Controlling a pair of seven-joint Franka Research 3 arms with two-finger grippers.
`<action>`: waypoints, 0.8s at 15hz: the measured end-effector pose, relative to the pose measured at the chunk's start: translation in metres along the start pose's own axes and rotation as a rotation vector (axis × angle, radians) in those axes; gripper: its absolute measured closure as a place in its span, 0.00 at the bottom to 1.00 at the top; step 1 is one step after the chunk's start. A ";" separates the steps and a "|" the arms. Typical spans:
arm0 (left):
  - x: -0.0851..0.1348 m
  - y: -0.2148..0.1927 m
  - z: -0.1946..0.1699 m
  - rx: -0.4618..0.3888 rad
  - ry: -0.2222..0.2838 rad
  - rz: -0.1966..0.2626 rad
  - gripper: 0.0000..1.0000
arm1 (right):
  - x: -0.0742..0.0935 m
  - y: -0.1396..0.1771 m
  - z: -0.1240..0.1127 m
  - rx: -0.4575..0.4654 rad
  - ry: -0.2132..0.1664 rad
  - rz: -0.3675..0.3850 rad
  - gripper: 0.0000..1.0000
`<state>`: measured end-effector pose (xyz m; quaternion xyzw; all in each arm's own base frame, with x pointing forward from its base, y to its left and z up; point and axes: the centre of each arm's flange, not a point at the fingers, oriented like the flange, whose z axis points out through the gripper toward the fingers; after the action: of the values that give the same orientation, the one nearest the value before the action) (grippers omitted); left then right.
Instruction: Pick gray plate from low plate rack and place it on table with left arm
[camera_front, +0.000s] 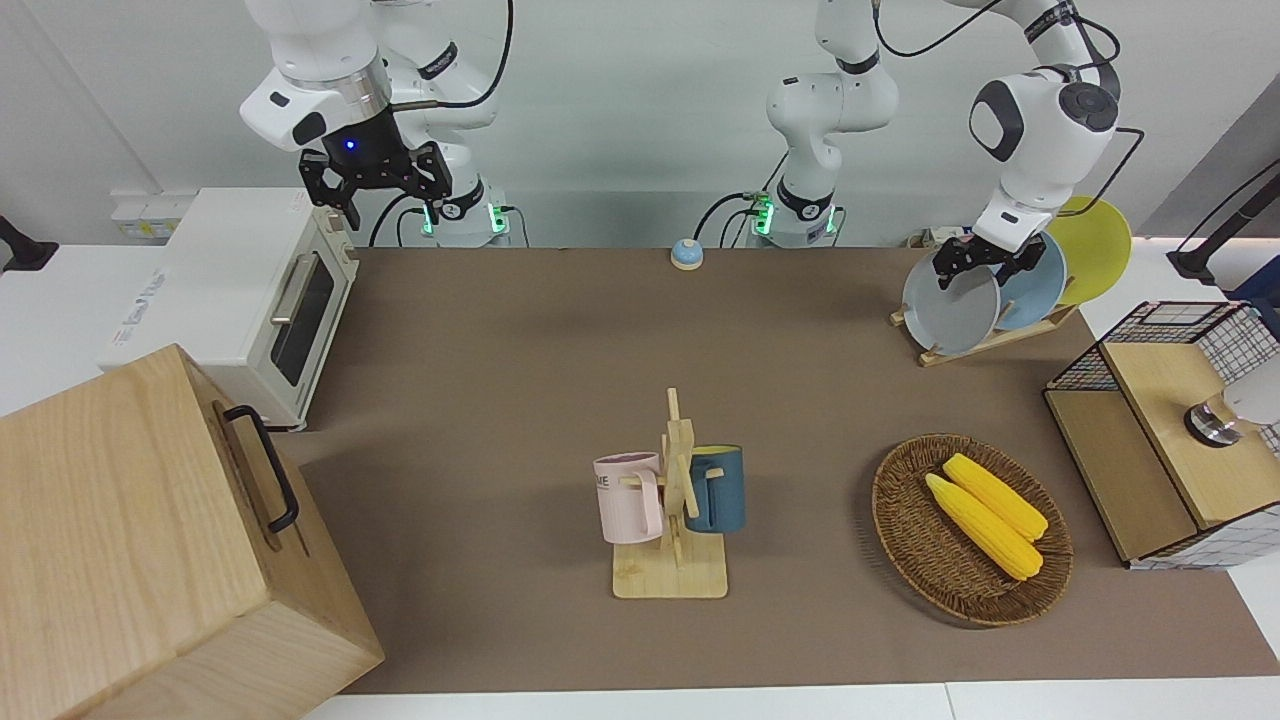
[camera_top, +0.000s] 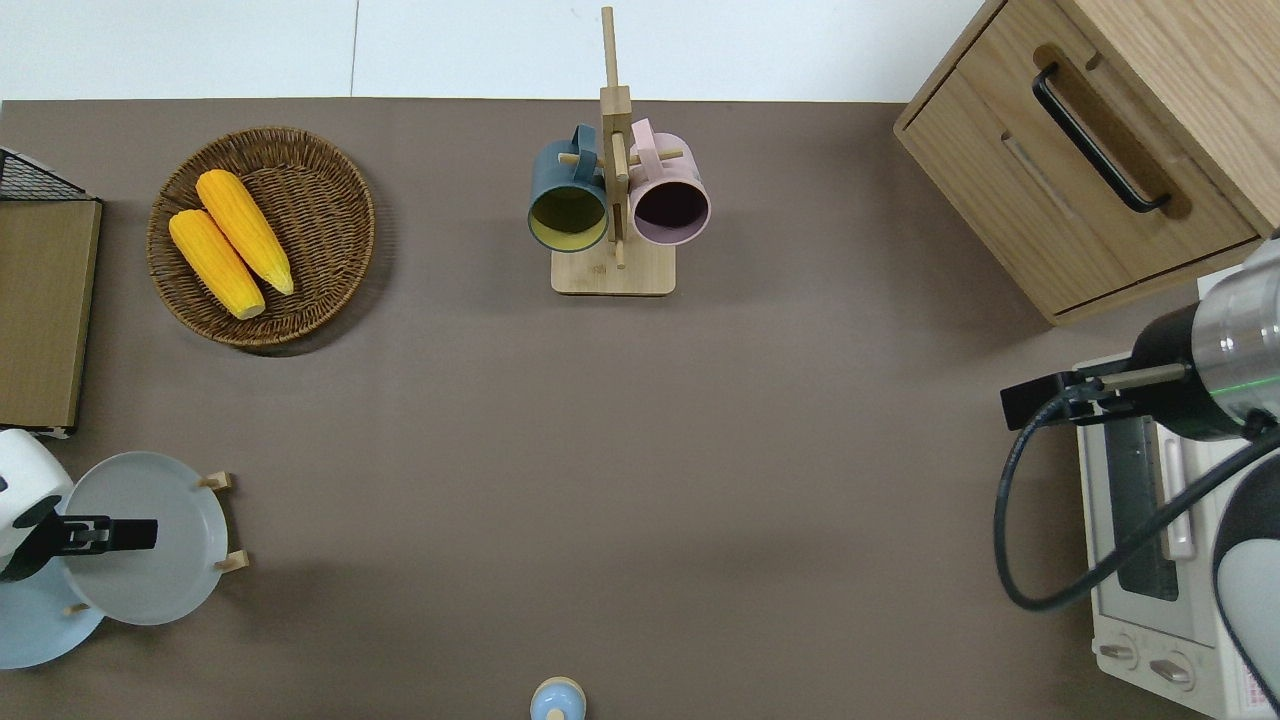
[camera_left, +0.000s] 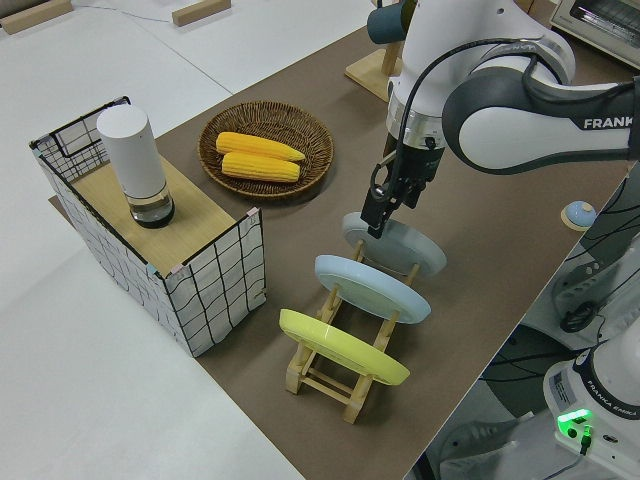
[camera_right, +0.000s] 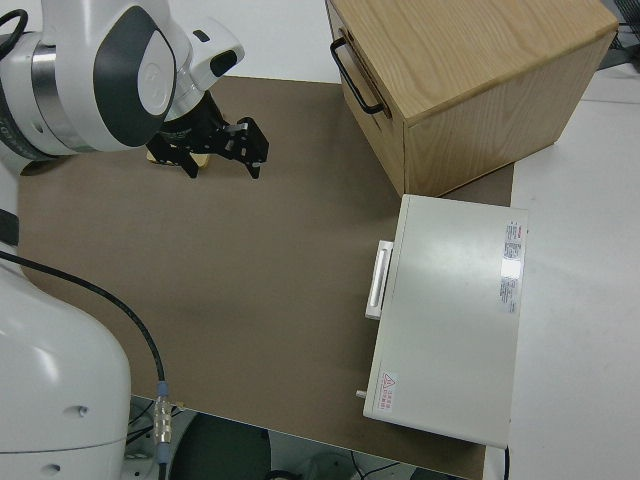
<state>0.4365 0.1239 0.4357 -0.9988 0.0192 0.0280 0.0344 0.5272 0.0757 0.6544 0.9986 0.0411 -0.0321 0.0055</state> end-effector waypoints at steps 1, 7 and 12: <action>-0.001 0.000 0.002 -0.001 0.000 -0.001 0.00 | 0.000 0.000 0.000 0.000 0.000 0.000 0.01; -0.002 0.000 0.006 -0.001 -0.003 -0.001 0.19 | 0.000 0.000 0.000 0.000 0.000 0.000 0.01; -0.002 0.000 0.006 0.000 -0.004 -0.001 0.72 | 0.000 0.000 0.000 0.000 0.000 0.000 0.01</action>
<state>0.4343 0.1244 0.4297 -0.9988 0.0186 0.0299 0.0345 0.5272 0.0757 0.6544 0.9986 0.0411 -0.0321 0.0055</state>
